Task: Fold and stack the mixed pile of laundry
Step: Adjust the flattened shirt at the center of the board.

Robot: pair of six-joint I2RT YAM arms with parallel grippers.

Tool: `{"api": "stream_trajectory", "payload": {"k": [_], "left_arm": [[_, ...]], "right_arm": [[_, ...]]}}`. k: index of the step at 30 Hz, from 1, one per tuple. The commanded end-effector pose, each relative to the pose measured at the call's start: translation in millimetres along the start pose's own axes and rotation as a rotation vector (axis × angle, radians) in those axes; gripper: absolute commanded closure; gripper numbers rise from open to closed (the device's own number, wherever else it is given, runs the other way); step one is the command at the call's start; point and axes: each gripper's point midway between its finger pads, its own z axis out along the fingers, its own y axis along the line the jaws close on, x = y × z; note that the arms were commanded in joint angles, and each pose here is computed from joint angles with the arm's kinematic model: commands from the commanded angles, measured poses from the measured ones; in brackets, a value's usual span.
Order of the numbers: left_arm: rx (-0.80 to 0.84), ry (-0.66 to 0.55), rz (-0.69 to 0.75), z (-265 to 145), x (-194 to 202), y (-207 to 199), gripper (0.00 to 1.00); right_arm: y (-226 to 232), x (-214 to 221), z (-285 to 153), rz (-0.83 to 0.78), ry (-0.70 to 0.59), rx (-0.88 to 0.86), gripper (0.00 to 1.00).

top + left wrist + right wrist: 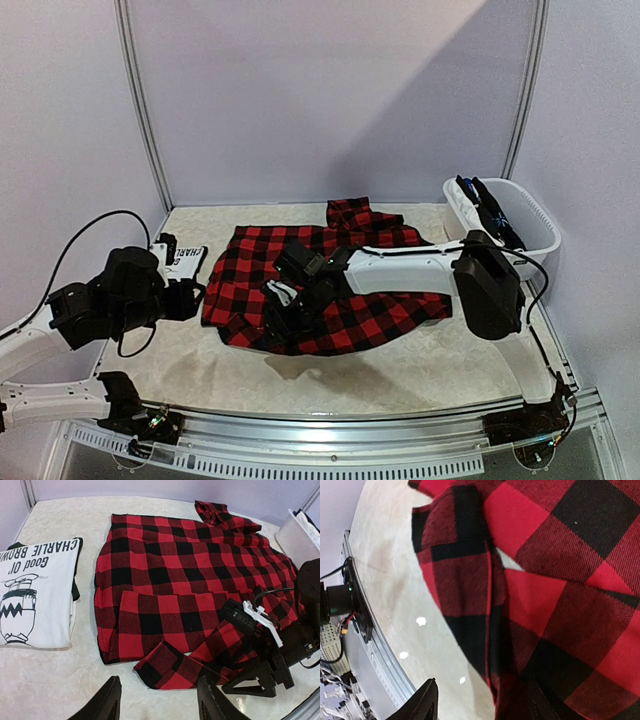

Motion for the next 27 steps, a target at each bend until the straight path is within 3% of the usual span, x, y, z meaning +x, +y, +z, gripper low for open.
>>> {"api": "stream_trajectory", "payload": {"k": [1,17,27], "left_arm": [[-0.013,0.016,-0.012,-8.8,2.3,5.7,0.49],[-0.049,0.036,-0.028,-19.1,9.2,18.9,0.50],[-0.098,0.076,-0.056,-17.1,19.5,27.9,0.51]], "right_arm": [[5.6,-14.2,15.2,0.026,-0.020,-0.082,0.41],[43.3,-29.4,20.1,-0.040,-0.032,-0.289,0.50],[68.1,29.8,37.0,-0.160,0.114,-0.254,0.50]]}}
